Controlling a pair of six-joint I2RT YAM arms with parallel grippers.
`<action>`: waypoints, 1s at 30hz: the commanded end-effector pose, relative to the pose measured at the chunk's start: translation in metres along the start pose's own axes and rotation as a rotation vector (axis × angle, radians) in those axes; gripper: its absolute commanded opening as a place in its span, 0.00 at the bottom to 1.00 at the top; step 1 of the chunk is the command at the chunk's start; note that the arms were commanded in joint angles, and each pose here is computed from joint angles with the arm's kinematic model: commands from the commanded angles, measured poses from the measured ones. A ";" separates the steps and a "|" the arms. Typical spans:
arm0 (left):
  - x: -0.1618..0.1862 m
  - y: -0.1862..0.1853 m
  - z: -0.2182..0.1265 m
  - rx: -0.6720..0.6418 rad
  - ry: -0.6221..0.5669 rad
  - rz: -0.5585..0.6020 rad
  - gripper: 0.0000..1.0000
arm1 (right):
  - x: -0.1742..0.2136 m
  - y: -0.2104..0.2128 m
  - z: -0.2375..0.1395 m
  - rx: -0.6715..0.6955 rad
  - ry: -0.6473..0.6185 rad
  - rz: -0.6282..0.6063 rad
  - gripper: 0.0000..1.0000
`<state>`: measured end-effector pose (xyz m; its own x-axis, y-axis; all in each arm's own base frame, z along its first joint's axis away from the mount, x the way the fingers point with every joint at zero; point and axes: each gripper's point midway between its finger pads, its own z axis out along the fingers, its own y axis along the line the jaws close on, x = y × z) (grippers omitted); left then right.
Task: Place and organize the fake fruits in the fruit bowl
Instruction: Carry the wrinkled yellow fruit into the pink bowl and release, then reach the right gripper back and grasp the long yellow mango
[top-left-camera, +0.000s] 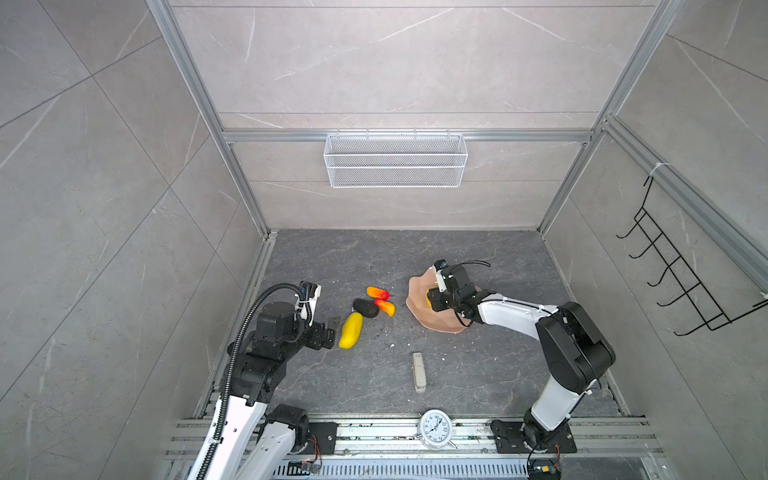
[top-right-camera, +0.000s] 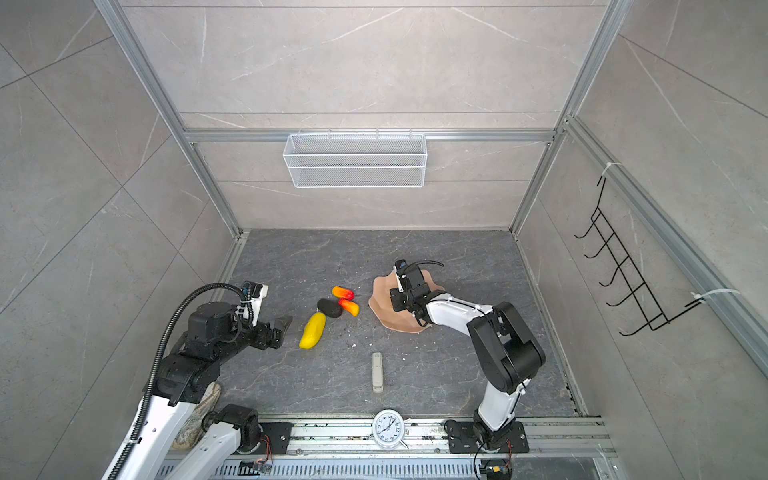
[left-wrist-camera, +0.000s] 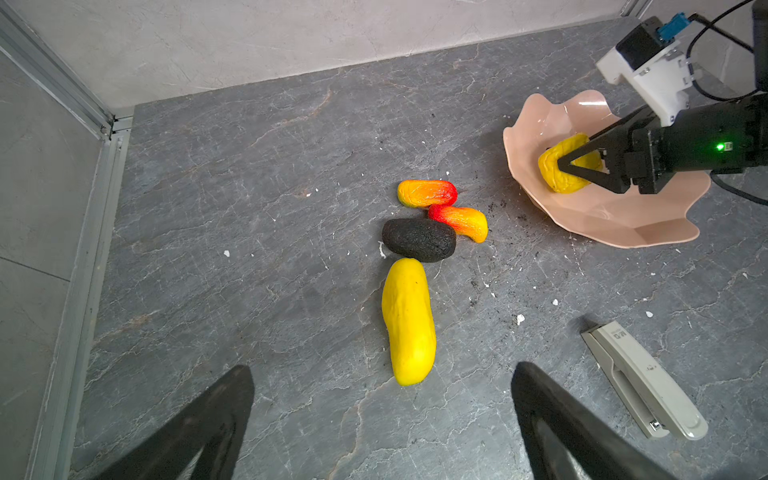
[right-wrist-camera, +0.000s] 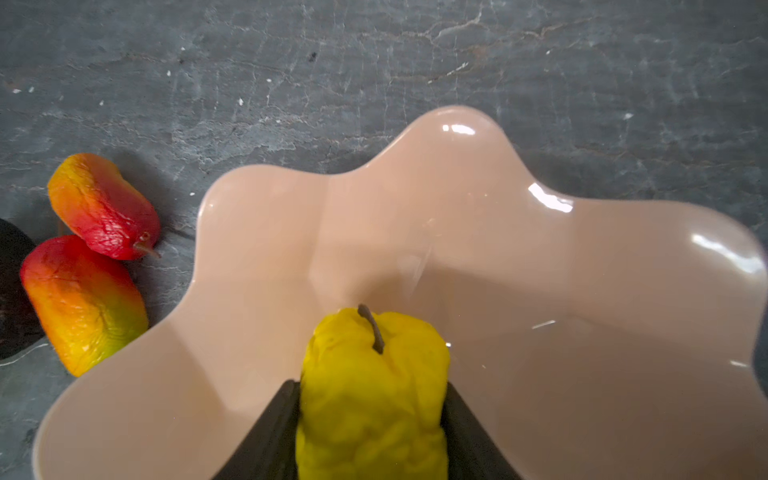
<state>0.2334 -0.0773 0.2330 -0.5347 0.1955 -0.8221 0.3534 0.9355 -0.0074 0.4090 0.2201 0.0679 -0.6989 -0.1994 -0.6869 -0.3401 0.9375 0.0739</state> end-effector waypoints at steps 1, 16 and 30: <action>-0.004 0.001 0.000 0.000 -0.011 0.019 1.00 | -0.014 0.002 0.010 -0.006 -0.020 0.027 0.32; -0.004 0.000 0.000 0.003 -0.009 0.016 1.00 | -0.018 -0.004 0.007 0.014 -0.021 0.023 0.76; -0.005 0.001 0.000 0.008 -0.014 0.011 1.00 | -0.067 0.035 -0.074 -0.099 -0.095 -0.135 1.00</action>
<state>0.2348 -0.0754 0.2316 -0.5417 0.1909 -0.8186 0.3457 0.9383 -0.0099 0.4111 0.2284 0.1520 -0.6063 -0.2163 -0.7653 -0.4060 0.9116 0.0641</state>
